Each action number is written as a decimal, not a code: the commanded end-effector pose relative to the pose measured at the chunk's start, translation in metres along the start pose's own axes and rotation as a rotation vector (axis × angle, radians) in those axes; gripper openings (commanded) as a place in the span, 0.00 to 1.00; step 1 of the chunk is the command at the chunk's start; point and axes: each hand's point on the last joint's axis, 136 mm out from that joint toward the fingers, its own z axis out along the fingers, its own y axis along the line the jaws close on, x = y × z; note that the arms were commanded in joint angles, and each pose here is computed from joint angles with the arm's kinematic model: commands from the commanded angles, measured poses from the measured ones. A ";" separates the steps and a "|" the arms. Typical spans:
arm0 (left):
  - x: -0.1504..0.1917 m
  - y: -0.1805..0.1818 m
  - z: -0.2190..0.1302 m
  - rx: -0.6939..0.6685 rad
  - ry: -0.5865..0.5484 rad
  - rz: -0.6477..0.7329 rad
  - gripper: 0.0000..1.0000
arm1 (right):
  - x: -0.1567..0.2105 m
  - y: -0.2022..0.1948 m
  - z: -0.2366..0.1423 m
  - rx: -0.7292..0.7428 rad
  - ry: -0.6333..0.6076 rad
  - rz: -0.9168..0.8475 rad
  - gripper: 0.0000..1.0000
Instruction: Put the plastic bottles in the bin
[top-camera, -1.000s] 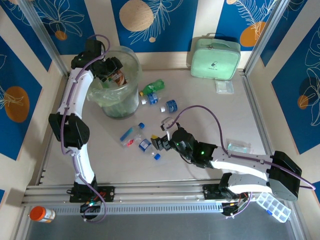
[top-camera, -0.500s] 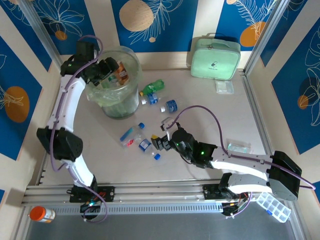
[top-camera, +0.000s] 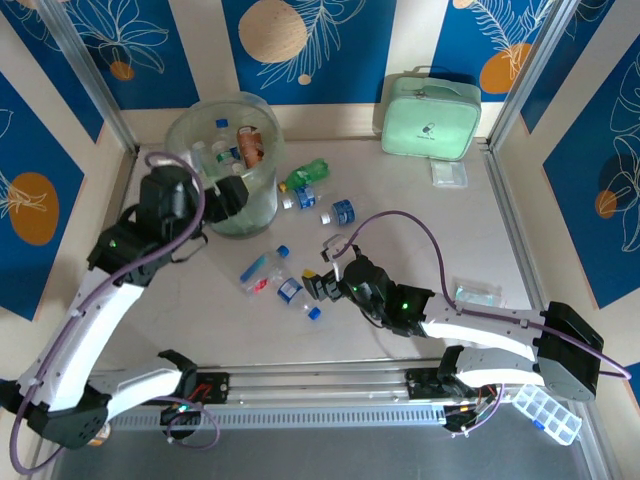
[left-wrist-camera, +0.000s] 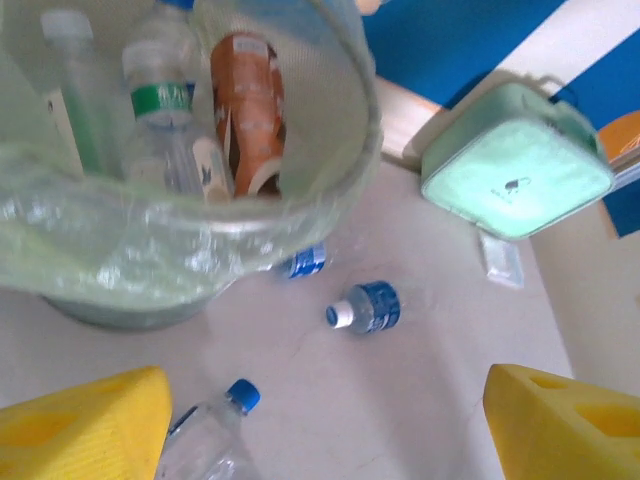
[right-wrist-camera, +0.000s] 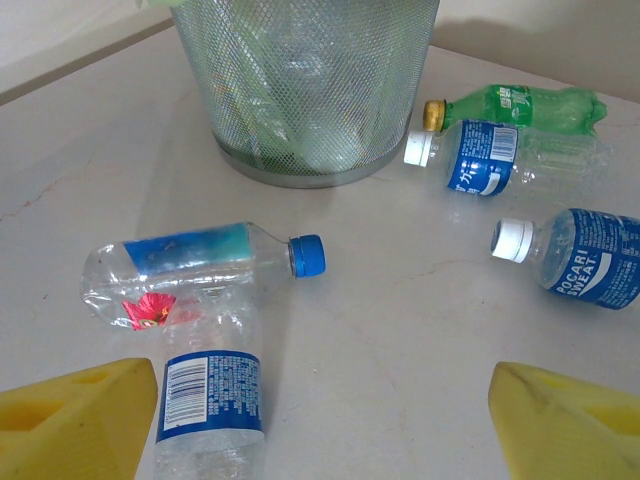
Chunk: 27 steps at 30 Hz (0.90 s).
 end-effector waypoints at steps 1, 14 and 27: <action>0.029 0.013 0.015 -0.050 -0.012 0.025 0.81 | -0.015 0.001 0.002 -0.002 -0.030 0.023 0.87; 0.116 0.026 0.054 0.104 0.014 0.112 0.83 | 0.007 0.000 0.027 -0.016 0.095 0.048 0.86; 0.119 0.074 0.049 -0.018 -0.116 0.048 0.85 | 0.053 -0.001 0.068 -0.042 0.359 0.095 0.84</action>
